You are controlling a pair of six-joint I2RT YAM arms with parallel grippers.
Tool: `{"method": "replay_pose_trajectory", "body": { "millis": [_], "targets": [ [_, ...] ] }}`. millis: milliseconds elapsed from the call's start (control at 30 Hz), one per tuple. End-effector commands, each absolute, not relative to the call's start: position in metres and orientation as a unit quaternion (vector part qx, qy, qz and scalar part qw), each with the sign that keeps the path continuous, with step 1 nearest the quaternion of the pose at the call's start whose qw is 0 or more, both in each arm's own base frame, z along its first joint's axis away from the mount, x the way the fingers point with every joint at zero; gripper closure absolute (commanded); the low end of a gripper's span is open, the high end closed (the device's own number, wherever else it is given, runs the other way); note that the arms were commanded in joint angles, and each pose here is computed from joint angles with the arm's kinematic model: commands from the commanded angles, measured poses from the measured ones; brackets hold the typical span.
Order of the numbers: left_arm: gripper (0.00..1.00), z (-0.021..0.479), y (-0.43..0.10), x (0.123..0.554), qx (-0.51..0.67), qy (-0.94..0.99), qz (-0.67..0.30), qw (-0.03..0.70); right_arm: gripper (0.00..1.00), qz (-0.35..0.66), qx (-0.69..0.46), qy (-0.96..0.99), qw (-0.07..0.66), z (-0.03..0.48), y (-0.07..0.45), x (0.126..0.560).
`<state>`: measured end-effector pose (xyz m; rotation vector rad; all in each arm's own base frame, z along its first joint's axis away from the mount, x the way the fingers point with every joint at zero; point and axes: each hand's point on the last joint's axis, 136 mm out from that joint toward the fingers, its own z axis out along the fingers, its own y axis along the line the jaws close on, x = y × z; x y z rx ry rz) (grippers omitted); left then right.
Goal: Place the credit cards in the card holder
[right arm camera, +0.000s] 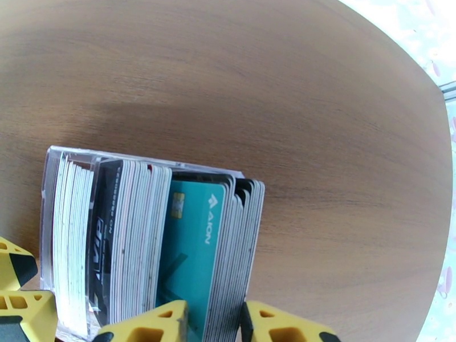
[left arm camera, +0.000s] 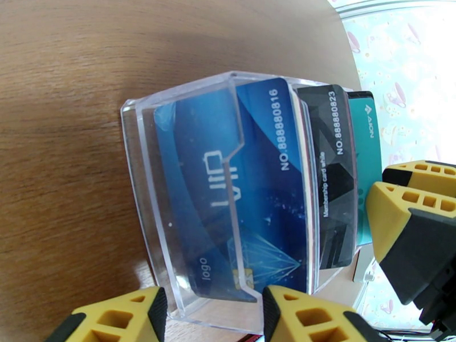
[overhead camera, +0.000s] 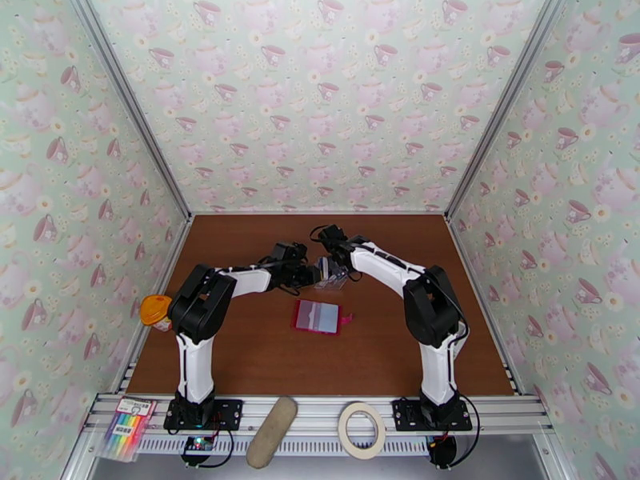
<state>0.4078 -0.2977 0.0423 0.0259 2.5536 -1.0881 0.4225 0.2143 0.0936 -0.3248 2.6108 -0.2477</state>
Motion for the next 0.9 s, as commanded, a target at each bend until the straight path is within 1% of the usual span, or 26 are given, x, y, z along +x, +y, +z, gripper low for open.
{"method": "replay_pose_trajectory", "body": {
  "millis": [0, 133, 267, 467, 633, 867],
  "targets": [
    [0.51, 0.014, -0.291, 0.400, -0.006, 0.922, -0.359, 0.147, 0.60, -0.070, -0.113, 0.960, 0.247, 0.107, 0.209, 0.421],
    [0.51, 0.015, -0.291, 0.400, -0.005, 0.922, -0.359, 0.147, 0.56, -0.051, -0.110, 0.964, 0.238, 0.101, 0.212, 0.418],
    [0.51, 0.016, -0.291, 0.400, -0.005, 0.922, -0.359, 0.148, 0.56, -0.037, -0.101, 0.968, 0.228, 0.093, 0.208, 0.417],
    [0.51, 0.014, -0.290, 0.400, -0.005, 0.922, -0.359, 0.147, 0.56, 0.011, -0.090, 0.973, 0.211, 0.084, 0.209, 0.414],
    [0.51, 0.014, -0.290, 0.400, -0.005, 0.922, -0.358, 0.146, 0.57, 0.004, -0.082, 0.974, 0.210, 0.083, 0.200, 0.416],
    [0.51, 0.013, -0.290, 0.399, -0.006, 0.922, -0.358, 0.145, 0.58, -0.005, -0.070, 0.972, 0.226, 0.097, 0.189, 0.421]
  ]
}}
